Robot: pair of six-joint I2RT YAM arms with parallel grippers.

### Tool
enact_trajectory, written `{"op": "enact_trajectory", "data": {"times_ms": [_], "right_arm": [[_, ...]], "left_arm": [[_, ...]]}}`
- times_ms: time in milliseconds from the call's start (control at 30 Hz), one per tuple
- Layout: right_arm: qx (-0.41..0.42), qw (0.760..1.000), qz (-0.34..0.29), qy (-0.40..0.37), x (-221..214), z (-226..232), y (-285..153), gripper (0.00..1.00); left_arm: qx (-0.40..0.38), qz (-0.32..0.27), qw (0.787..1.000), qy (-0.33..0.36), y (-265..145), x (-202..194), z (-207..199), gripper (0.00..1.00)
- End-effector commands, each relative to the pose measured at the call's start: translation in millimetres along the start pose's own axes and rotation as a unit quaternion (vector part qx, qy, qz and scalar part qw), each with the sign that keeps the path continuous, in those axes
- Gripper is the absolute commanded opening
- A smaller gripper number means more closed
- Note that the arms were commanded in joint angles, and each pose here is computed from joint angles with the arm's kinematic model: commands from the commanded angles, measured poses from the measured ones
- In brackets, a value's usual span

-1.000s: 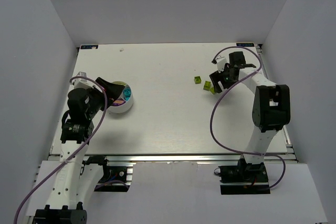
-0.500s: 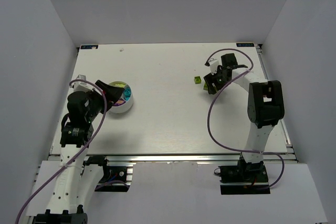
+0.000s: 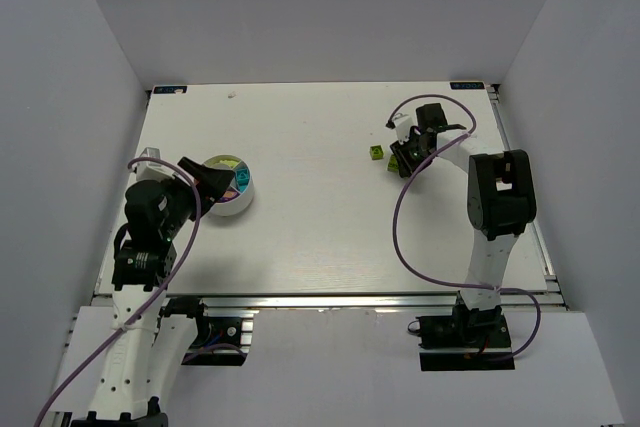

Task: Sort the legos into containers by color

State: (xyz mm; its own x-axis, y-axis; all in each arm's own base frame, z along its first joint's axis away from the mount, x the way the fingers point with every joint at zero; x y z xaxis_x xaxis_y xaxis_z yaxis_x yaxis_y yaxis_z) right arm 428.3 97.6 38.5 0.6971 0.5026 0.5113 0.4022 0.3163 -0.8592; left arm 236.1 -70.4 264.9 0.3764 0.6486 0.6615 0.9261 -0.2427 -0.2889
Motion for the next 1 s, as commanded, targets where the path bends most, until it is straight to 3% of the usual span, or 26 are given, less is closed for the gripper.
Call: {"op": "enact_trajectory", "data": {"times_ms": [0, 267, 467, 567, 767, 967], "right_arm": [[-0.006, 1.0, -0.018, -0.014, 13.0, -3.5, -9.7, 0.36], [0.007, 0.999, -0.03, -0.034, 12.6, 7.5, -36.1, 0.12], [0.086, 0.989, -0.083, -0.088, 29.3, 42.7, -76.9, 0.01], [0.143, 0.972, -0.123, -0.142, 41.2, 70.9, -99.6, 0.0], [0.237, 0.911, -0.188, -0.282, 67.5, 149.8, -132.1, 0.0], [0.29, 0.869, -0.214, -0.339, 101.5, 219.6, -132.2, 0.0]], "left_arm": [[0.008, -0.003, 1.0, -0.002, -1.1, 0.0, 3.3, 0.96], [0.008, -0.015, 1.0, 0.0, -7.2, 3.3, 1.5, 0.95], [0.017, -0.018, 1.0, 0.005, -13.3, 0.5, 6.4, 0.96], [0.02, -0.02, 1.0, 0.008, -15.5, 0.8, 7.0, 0.96], [0.027, -0.03, 0.999, 0.018, -23.3, 8.8, 3.1, 0.96], [0.037, -0.04, 0.998, 0.025, -30.4, 14.8, 1.9, 0.96]]}}
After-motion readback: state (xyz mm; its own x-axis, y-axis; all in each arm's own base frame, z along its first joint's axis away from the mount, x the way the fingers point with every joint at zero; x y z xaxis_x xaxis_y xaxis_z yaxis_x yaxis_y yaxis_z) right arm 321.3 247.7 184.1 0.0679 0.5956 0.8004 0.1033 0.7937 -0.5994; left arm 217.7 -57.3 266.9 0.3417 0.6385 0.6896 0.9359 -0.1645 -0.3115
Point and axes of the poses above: each gripper's point midway between its finger pads, its own y axis out along the fingers, its own z axis along the line the jaws close on, x = y × z, the point moved 2 cm from there along -y, back along the fingers, and after that the axes turned 5 degrees about y, right-handed, at the moved point
